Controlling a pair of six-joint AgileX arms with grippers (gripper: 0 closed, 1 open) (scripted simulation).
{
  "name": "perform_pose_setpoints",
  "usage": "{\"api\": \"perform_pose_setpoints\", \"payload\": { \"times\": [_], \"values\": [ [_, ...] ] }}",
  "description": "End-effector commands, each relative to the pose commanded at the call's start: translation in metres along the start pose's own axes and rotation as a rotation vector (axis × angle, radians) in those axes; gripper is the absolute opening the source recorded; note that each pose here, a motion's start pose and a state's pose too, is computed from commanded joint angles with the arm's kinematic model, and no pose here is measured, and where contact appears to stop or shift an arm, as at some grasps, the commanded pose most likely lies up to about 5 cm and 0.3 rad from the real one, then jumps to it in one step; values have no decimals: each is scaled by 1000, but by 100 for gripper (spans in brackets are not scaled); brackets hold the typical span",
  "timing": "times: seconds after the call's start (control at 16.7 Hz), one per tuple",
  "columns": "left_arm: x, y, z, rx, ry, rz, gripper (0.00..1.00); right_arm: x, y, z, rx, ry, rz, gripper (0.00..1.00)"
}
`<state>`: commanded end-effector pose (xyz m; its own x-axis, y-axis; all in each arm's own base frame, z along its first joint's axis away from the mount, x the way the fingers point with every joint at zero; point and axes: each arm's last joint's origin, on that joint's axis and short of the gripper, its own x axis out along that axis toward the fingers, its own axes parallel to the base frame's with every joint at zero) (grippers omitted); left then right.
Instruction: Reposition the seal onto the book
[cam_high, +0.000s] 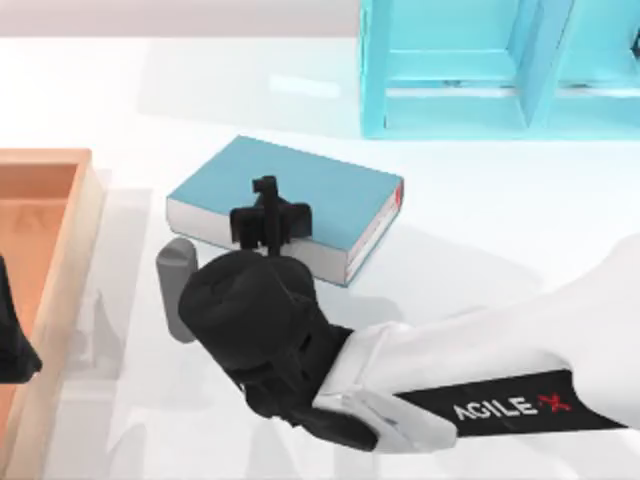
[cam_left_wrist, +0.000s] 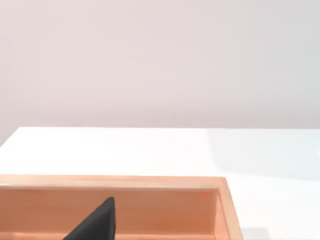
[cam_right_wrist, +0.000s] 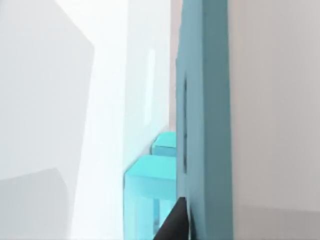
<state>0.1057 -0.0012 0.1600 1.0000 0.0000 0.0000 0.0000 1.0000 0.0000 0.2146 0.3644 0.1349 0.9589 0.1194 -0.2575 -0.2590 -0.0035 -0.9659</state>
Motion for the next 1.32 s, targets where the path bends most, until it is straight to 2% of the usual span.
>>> {"api": "perform_pose_setpoints", "payload": {
  "times": [0.66,0.9,1.32],
  "values": [
    [0,0,0,0,0,0,100,-5,1,1,0,0,0,0],
    [0,0,0,0,0,0,100,1,18,-2,-24,10,18,0],
    [0,0,0,0,0,0,100,5,32,-2,-2,5,6,0]
  ]
}}
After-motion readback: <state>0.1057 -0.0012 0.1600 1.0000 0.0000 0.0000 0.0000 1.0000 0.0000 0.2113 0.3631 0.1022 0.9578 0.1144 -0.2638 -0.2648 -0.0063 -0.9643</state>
